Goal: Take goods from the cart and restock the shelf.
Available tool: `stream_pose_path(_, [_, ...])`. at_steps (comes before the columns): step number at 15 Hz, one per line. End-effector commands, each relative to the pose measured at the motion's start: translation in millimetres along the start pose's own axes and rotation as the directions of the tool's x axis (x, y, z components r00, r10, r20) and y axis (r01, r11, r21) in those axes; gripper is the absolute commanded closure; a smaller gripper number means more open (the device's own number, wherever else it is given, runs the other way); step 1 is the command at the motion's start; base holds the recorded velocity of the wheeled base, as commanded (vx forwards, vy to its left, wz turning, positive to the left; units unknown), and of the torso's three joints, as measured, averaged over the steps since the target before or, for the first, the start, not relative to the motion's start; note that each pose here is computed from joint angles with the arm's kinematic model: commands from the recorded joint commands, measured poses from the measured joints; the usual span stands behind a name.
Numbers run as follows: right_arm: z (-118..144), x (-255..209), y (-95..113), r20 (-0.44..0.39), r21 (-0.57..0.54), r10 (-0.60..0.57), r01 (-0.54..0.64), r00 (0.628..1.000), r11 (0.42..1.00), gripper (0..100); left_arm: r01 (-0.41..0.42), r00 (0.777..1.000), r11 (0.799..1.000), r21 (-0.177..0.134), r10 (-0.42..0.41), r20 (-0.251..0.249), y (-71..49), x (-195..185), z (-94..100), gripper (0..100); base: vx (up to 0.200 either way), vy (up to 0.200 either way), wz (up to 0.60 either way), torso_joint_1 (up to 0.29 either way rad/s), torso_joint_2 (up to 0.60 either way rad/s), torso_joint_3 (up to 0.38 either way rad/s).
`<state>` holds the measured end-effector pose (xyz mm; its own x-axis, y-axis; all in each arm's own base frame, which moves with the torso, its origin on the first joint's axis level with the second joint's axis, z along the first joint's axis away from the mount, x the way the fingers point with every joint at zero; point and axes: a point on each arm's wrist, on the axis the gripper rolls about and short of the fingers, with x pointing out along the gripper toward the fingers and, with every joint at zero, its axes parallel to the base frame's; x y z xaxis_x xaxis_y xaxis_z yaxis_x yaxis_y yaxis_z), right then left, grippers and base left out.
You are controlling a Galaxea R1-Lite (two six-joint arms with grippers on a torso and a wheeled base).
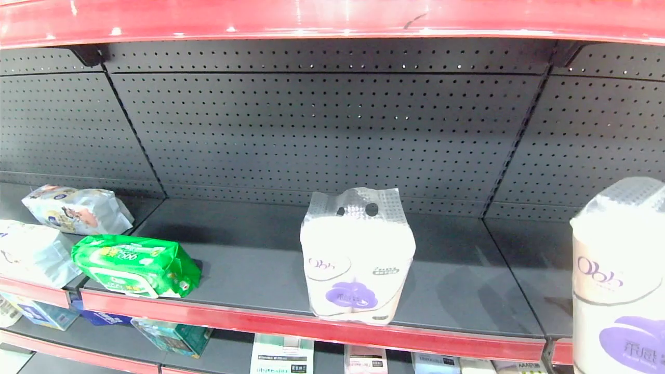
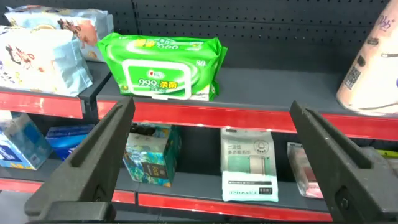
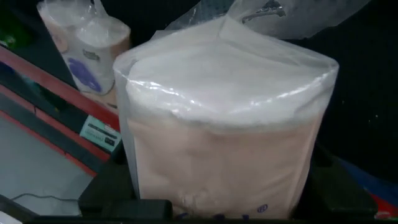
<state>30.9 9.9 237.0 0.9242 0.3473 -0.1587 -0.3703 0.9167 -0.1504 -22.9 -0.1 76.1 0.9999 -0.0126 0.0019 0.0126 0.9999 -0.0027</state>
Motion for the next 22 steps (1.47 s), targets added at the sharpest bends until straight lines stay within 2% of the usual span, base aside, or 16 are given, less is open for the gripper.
stream_pose_path(1, [4, 21, -2, -0.015, 0.005, 0.062, -0.062, 0.998, 0.998, 100, 0.000, 1.000, 1.000, 0.000, 0.000, 0.000, 0.0, 0, -0.2, 0, 0.000, 0.000, 0.00, 0.000, 0.00, 0.000])
stream_pose_path(3, [6, 32, -3, -0.020, 0.020, 0.095, -0.095, 0.995, 0.995, 100, 0.000, 1.000, 1.000, 0.001, 0.000, 0.001, 0.0, 0, 0.2, 0, 0.000, 0.000, 0.00, 0.000, 0.00, 0.000])
stream_pose_path(4, [10, 58, -6, -0.030, 0.057, 0.128, -0.126, 0.991, 0.990, 100, 0.000, 1.000, 1.000, 0.001, 0.000, 0.000, 0.0, 0, -0.2, 0, 0.000, 0.000, 0.00, 0.000, 0.00, 0.000])
stream_pose_path(6, [8, 78, -8, -0.041, 0.088, 0.131, -0.127, 0.991, 0.988, 100, 0.000, 1.000, 1.000, 0.001, 0.000, 0.000, 0.0, 0, -0.2, 0, 0.000, 0.000, 0.00, 0.000, 0.00, 0.000])
stream_pose_path(8, [-6, 96, -6, -0.058, 0.108, 0.163, -0.157, 0.985, 0.982, 100, 0.000, 1.000, 1.000, 0.001, 0.000, 0.000, 0.0, 0, -0.2, 0, 0.000, 0.000, 0.00, 0.000, 0.00, 0.000])
stream_pose_path(11, [-14, 108, -6, -0.081, 0.119, 0.180, -0.170, 0.980, 0.978, 100, 0.000, 1.000, 1.000, 0.001, 0.000, 0.001, 0.0, 0, 0.2, 0, 0.000, 0.000, 0.00, 0.000, 0.00, 0.000])
stream_pose_path(16, [-18, 159, -13, -0.061, 0.144, 0.169, -0.159, 0.984, 0.977, 100, 0.001, 1.000, 1.000, 0.001, -0.001, 0.000, 0.0, 0, -0.2, 0, 0.000, 0.000, 0.00, 0.000, 0.00, 0.000])
stream_pose_path(19, [-25, 185, -15, -0.076, 0.150, 0.173, -0.161, 0.982, 0.976, 100, 0.000, 1.000, 1.000, 0.001, 0.000, 0.000, 0.0, 0, -0.2, 0, 0.000, 0.000, 0.00, 0.000, 0.00, 0.000])
stream_pose_path(22, [-27, 213, -18, -0.030, 0.138, 0.182, -0.176, 0.983, 0.975, 100, 0.000, 1.000, 1.000, 0.001, 0.000, 0.001, 0.0, 0, 0.2, 0, 0.000, 0.000, 0.00, 0.000, 0.00, 0.000])
